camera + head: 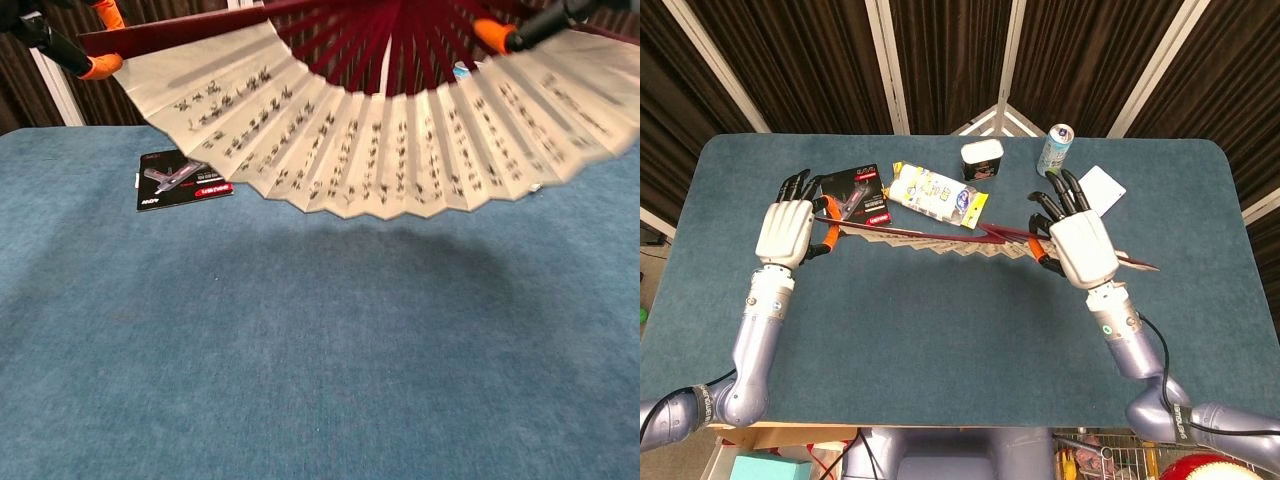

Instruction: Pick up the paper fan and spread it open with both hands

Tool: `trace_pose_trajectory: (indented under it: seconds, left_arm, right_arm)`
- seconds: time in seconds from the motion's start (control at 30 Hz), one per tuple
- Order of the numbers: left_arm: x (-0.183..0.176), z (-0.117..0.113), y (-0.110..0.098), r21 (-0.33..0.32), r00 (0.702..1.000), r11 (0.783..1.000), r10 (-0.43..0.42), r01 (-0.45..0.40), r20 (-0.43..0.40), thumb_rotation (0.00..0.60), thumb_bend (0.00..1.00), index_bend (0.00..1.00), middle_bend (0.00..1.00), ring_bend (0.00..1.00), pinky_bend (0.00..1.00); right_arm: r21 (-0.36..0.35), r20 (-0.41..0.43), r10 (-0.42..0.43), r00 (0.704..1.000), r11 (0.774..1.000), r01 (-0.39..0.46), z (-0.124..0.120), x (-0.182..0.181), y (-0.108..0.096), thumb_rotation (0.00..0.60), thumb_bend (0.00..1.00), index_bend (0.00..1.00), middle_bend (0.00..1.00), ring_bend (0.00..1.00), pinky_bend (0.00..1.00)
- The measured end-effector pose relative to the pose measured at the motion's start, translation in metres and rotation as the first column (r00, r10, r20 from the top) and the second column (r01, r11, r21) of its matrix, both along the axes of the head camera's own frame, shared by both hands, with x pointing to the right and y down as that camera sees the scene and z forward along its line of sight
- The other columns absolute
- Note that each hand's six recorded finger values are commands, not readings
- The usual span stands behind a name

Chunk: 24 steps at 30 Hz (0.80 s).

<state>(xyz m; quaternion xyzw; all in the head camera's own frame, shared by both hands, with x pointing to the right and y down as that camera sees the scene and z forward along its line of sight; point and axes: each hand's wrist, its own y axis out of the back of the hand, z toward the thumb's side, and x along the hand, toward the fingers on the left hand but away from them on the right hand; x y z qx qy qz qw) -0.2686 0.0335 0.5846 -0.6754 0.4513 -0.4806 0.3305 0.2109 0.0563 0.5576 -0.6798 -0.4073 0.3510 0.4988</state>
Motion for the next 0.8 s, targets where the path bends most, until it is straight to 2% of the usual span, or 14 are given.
trace_pose_trajectory:
  seconds: [0.57,0.8]
  left_arm:
    - [-0.003,0.001,0.000,0.006,1.000,1.000,0.004,-0.004,0.004,0.600,0.68,0.66,0.14,0.00,0.00]
    - [-0.003,0.001,0.001,0.004,1.000,1.000,0.004,-0.004,-0.002,0.600,0.68,0.66,0.14,0.00,0.00]
  right_arm:
    - [-0.009,-0.015,0.008,1.000,1.000,-0.008,0.011,0.012,0.007,0.600,0.59,0.75,0.30,0.05,0.00]
    - [-0.002,-0.021,-0.008,1.000,1.000,0.008,0.009,0.013,0.012,0.600,0.59,0.68,0.30,0.05,0.00]
